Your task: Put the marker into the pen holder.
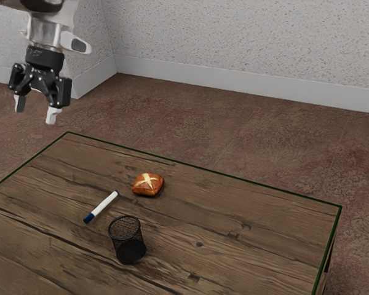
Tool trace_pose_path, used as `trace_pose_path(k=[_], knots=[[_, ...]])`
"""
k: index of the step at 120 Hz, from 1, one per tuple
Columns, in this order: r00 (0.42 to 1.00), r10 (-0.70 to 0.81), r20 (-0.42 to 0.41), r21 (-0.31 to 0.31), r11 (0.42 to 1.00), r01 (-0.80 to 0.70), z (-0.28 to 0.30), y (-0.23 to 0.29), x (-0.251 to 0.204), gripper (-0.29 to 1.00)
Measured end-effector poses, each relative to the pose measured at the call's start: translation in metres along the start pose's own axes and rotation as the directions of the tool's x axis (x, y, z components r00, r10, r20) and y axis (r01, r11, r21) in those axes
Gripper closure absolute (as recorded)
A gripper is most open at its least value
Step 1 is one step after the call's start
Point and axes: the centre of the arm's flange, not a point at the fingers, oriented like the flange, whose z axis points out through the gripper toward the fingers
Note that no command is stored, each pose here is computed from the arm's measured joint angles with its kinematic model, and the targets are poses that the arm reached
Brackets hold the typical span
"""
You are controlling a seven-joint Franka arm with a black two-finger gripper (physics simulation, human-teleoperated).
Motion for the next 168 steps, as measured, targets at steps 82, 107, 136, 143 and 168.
trace_pose_path(k=[82, 107, 136, 143, 168], knots=[[0.981, 0.018, -0.191, -0.090, 0.995, -0.035, 0.305, -0.018, 0.107, 0.04], [0.940, 0.079, -0.333, -0.049, 0.994, -0.101, 0.286, 0.031, 0.188, 0.05], [0.933, 0.018, -0.359, -0.116, 0.991, -0.063, 0.302, 0.007, 0.224, 0.06], [0.931, -0.001, -0.366, -0.127, 0.991, -0.049, 0.305, -0.009, 0.224, 0.07], [0.918, 0.027, -0.396, -0.111, 0.991, -0.078, 0.307, -0.017, 0.240, 0.13]])
